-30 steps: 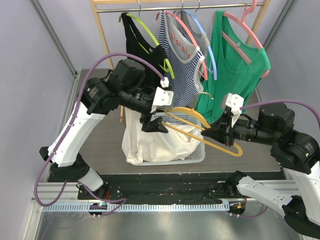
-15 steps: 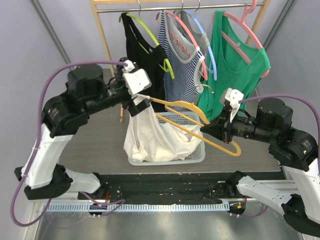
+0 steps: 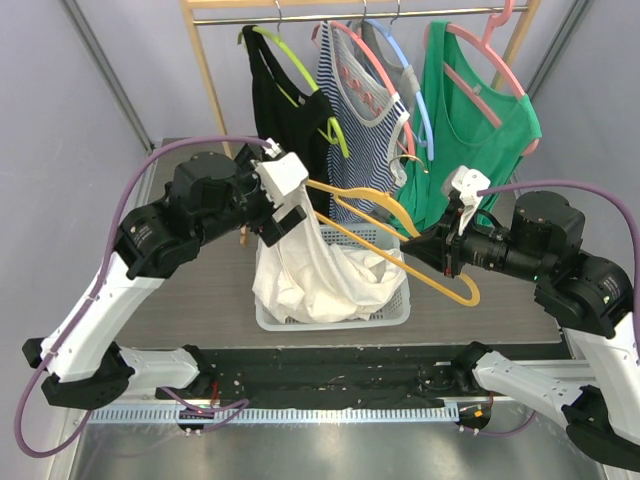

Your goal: Remove the tank top from the hanger

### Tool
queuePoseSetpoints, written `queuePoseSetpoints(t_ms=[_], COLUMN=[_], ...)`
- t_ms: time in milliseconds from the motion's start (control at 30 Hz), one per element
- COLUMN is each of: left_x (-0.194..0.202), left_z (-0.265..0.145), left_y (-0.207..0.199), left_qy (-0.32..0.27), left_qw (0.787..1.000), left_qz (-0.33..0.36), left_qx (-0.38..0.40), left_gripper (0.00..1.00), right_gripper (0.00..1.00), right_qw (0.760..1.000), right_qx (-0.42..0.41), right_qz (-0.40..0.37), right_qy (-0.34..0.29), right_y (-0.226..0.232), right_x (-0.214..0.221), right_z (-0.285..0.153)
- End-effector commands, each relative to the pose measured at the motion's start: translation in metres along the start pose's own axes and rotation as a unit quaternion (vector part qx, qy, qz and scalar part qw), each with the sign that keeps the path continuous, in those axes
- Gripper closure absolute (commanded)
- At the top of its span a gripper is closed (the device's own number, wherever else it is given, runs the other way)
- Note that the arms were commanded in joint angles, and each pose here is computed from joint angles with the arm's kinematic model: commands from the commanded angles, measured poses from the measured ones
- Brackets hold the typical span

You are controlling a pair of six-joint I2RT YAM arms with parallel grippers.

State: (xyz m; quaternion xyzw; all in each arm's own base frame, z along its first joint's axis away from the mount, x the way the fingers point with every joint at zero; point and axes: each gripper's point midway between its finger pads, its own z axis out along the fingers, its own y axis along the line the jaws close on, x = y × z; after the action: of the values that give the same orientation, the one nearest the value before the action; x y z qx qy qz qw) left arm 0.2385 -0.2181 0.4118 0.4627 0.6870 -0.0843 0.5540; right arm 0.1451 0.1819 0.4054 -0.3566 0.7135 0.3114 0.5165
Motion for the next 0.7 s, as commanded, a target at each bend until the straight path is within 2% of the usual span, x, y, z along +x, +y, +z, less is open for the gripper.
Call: queuePoseSetpoints(t_ms=[0, 133, 233, 267, 333, 367, 400, 467, 533, 633, 667], left_x=[-0.009, -0.006, -0.002, -0.002, -0.003, -0.004, -0.010, -0.015, -0.022, -0.030, -0.032], left_z=[-0.001, 0.005, 0.011, 0.013, 0.015, 0.017, 0.015, 0.015, 0.014, 0.010, 0.010], left_y=[0.012, 0.018, 0.015, 0.012, 0.011, 0.011, 0.013, 0.015, 0.016, 0.013, 0.012], left_qy=[-0.023, -0.014, -0.007, -0.009, -0.008, -0.008, -0.016, -0.022, -0.031, -0.043, -0.046], left_qw=[0.999, 0.998, 0.999, 0.999, 0.999, 0.999, 0.999, 0.999, 0.999, 0.998, 0.998], left_qz=[-0.028, -0.025, -0.019, -0.015, -0.017, -0.022, -0.024, -0.025, -0.028, -0.036, -0.039], left_qx=[-0.034, -0.050, -0.043, -0.035, -0.032, -0.033, -0.035, -0.035, -0.032, -0.018, -0.014], left_gripper=[0.05, 0.09, 0.32, 0.47, 0.64, 0.76, 0.81, 0.86, 0.87, 1.00, 1.00], right_gripper=[0.99, 0.99, 0.99, 0.99, 0.99, 0.99, 0.99, 0.99, 0.99, 0.99, 0.99], right_qw=[0.997, 0.997, 0.996, 0.996, 0.996, 0.996, 0.996, 0.996, 0.996, 0.996, 0.997], right_qx=[0.012, 0.009, 0.010, 0.009, 0.010, 0.009, 0.010, 0.011, 0.012, 0.016, 0.018], right_qz=[-0.020, -0.021, -0.022, -0.022, -0.023, -0.023, -0.022, -0.021, -0.022, -0.021, -0.022], right_qy=[-0.074, -0.076, -0.081, -0.081, -0.084, -0.084, -0.083, -0.081, -0.081, -0.079, -0.078], right_y=[-0.001, 0.000, 0.001, 0.002, 0.003, 0.003, 0.003, 0.003, 0.003, 0.001, 0.001], right_x=[-0.041, -0.041, -0.043, -0.043, -0.043, -0.043, -0.042, -0.041, -0.040, -0.038, -0.037], right_z=[-0.008, -0.010, -0.014, -0.015, -0.018, -0.018, -0.018, -0.019, -0.020, -0.020, -0.020])
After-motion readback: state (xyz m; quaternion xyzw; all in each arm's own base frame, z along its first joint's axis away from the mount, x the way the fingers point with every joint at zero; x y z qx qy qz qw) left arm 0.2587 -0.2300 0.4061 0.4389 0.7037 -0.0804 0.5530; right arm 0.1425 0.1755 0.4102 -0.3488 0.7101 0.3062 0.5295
